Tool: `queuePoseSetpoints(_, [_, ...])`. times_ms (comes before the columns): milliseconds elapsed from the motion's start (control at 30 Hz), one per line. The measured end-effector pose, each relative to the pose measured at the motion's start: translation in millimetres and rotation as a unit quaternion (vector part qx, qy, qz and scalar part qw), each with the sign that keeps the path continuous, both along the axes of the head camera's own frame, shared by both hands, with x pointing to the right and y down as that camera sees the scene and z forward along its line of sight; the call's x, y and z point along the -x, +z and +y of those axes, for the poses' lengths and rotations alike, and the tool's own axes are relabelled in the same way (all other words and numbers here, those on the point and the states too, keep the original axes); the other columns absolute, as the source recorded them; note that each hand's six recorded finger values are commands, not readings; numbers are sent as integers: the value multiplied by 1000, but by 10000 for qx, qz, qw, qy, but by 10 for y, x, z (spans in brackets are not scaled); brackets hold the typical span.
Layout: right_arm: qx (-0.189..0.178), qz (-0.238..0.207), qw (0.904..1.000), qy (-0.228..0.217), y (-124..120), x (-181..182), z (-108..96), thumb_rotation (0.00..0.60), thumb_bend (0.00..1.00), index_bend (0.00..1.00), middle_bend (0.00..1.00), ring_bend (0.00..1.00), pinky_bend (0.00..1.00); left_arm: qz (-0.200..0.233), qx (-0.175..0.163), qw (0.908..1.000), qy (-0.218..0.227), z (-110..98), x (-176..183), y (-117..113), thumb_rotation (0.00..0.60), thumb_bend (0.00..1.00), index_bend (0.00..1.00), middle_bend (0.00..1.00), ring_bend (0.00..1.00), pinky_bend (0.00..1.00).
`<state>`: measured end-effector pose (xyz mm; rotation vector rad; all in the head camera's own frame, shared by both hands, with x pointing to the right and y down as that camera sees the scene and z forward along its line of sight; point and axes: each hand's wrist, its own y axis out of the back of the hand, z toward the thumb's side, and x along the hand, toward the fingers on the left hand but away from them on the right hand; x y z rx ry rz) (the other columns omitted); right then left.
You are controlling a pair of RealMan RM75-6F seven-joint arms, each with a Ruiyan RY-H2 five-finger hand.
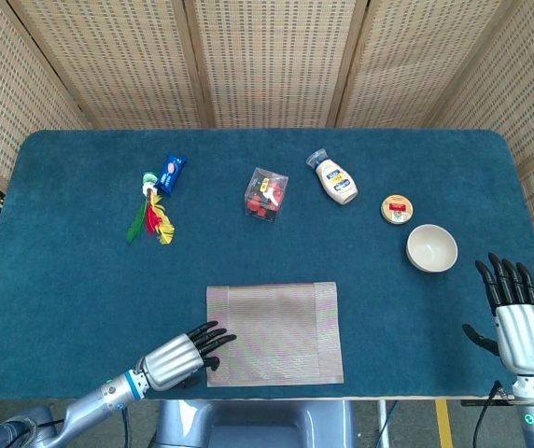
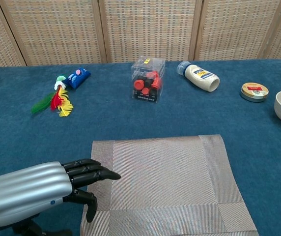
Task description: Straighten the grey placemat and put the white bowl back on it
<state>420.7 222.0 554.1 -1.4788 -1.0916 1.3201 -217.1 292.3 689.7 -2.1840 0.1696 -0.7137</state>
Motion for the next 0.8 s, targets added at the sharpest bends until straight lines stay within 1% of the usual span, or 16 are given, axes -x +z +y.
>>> queuePoseSetpoints(333, [-22,-40,10000,-21,-19,8,0,600,0,39,0,0,0,-14,-16,9999,136,23,-126,61,600,361,452,0,0,0])
queuePoseSetpoints(500, [-47,-70,10000,-18,-37,9,-5,600,0,43,0,0,0,-42,8,9998,208,67,-152,77,600,362,461,0,0,0])
queuePoseSetpoints(700, [-55,-86,9999,-30,-48,14,-3,600,0,46,0,0,0,-42,-5,9998,213,87,-198,91,600,399,472,0,0,0])
queuePoseSetpoints(800, [-71,-101,9999,-32,-57,17,-4,600,0,49,0,0,0,-54,-3,9997,231,93,-217,103,600,416,494,0,0,0])
